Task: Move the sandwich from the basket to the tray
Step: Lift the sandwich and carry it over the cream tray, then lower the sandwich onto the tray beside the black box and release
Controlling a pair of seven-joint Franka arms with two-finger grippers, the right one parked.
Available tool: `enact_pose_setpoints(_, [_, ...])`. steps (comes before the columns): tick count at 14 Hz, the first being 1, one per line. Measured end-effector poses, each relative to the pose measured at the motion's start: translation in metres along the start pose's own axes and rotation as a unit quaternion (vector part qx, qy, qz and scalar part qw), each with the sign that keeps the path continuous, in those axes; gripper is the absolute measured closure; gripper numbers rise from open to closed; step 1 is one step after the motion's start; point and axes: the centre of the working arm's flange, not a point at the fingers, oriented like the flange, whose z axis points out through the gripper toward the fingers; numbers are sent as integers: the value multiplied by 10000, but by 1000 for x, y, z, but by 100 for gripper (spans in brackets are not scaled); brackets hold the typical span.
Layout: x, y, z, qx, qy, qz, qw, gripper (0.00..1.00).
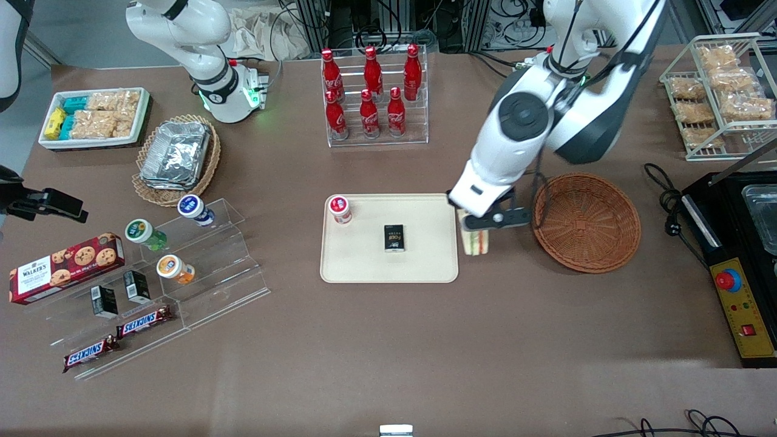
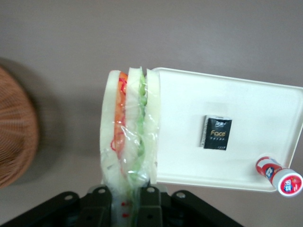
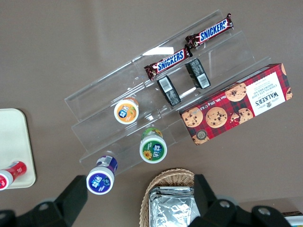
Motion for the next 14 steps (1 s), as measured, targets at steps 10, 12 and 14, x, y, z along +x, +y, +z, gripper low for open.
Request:
enact_pose_setpoints(10, [-17,54,150,308,-240,624,9973,80])
enact_pose_setpoints(12, [-21,56,164,428,-244,751,9960,80])
enact_pose_setpoints(14, [-21,55,174,479,-256,794,9954,81])
